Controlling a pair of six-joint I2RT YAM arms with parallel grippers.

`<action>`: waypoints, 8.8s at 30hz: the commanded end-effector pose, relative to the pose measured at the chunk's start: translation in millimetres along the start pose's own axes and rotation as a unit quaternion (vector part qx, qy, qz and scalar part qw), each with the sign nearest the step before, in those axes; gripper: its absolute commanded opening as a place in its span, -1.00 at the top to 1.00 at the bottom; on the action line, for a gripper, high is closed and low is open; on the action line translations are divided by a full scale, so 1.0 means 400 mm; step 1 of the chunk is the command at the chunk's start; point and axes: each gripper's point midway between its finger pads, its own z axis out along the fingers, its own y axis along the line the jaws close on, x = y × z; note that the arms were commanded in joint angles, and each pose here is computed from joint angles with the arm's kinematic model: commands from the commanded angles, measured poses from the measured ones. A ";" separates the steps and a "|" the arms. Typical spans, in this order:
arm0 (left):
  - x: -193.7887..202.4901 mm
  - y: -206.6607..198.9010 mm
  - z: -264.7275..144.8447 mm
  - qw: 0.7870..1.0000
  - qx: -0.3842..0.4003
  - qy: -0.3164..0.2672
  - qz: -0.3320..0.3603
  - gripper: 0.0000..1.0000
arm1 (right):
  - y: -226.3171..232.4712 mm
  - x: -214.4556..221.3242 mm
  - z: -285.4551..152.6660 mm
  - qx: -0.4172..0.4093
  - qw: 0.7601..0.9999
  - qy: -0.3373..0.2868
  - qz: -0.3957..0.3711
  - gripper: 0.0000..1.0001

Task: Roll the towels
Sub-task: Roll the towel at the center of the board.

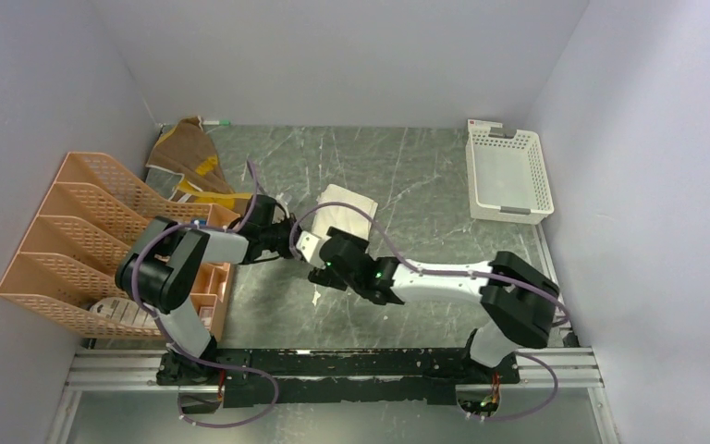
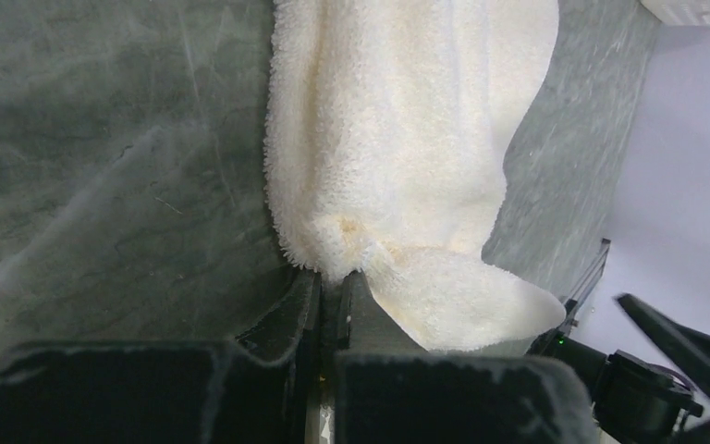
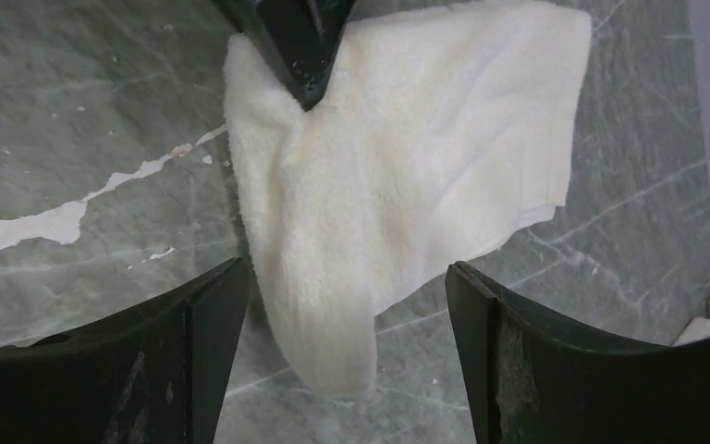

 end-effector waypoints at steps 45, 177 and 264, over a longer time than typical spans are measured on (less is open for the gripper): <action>-0.107 -0.043 -0.156 0.998 0.001 -0.058 0.014 -0.99 | 0.041 -0.003 0.047 -0.432 0.866 -0.022 0.249 0.43; 0.132 0.049 -0.242 0.999 0.006 -0.038 -0.001 -0.55 | 0.171 0.030 0.148 -0.596 0.768 0.042 0.229 1.00; 0.093 0.060 -0.092 0.994 0.045 0.039 -0.089 0.86 | 0.145 -0.013 0.072 -0.005 0.995 -0.013 -0.104 -0.76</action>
